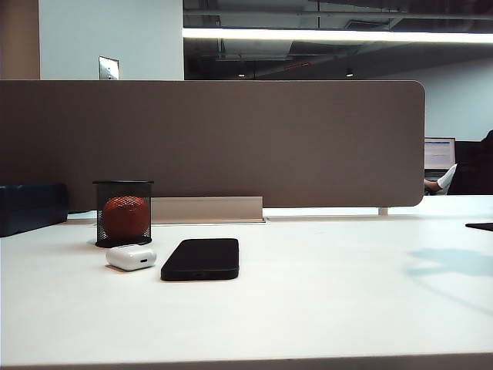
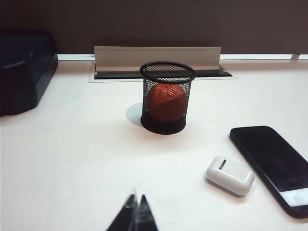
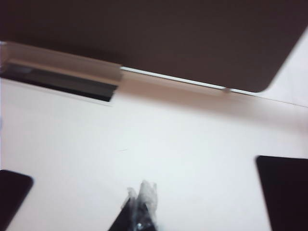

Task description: Find the wireless headphone case on the desktop and place it on the left side of the phone.

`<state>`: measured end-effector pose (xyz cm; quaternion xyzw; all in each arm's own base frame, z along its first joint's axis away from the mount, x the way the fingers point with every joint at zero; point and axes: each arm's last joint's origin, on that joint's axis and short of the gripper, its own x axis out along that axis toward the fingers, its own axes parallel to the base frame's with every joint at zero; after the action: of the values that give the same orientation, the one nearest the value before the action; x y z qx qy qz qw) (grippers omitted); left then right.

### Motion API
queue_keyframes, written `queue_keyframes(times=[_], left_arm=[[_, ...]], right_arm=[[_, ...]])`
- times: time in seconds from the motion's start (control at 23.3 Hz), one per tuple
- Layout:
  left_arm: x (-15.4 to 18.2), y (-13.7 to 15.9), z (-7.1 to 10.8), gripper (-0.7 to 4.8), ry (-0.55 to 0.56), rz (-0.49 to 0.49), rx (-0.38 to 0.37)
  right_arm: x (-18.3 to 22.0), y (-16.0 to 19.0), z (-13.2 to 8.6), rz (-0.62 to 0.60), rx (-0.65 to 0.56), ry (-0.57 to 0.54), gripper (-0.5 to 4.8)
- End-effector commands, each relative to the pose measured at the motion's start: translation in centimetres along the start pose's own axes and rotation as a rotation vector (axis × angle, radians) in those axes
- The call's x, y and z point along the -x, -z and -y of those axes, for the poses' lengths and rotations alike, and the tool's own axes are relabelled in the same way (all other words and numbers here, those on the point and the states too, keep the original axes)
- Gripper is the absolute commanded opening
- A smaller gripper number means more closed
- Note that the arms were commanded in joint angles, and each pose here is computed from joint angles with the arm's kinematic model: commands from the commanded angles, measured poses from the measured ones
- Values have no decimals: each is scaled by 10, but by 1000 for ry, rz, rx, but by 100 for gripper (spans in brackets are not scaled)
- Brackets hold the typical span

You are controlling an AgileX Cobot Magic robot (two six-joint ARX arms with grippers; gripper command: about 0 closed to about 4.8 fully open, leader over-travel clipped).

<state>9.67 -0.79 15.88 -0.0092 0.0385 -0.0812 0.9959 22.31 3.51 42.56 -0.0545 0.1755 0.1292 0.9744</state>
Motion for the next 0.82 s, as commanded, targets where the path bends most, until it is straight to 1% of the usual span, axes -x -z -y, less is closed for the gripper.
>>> queue_keyframes(times=[0.04,0.13,0.26,0.34,0.43,0.47,0.52,0.6,0.73,0.82], left_arm=[[0,-1,0,-5,5,9,-5],[0,-1,0,-5,5,9,-5],[0,-1,0,-5,5,9,-5],[0,-1,0,-5,5,9,-5],[0,-1,0,-5,5,9,-5],[0,-1,0,-5,5,9,-5],[0,-1,0,-5,6,9,-5],[0,-1,0,-5,5,9,-5],[0,-1,0,-5,6,9,-5],[0,-2,0,-5,6,10,-5]], right_arm=[[34,12,14,51,-20,68,-9],[45,22,17,58,-31,103,-9],[57,50,15,68,-50,138,-9],[59,73,11,92,-73,142,-9],[60,89,8,116,-95,144,-9],[59,102,6,141,-128,157,-9],[59,117,5,166,-143,193,-9],[59,130,3,183,-142,230,-9],[58,147,1,188,-140,226,-9],[57,158,-2,184,-137,190,-9]])
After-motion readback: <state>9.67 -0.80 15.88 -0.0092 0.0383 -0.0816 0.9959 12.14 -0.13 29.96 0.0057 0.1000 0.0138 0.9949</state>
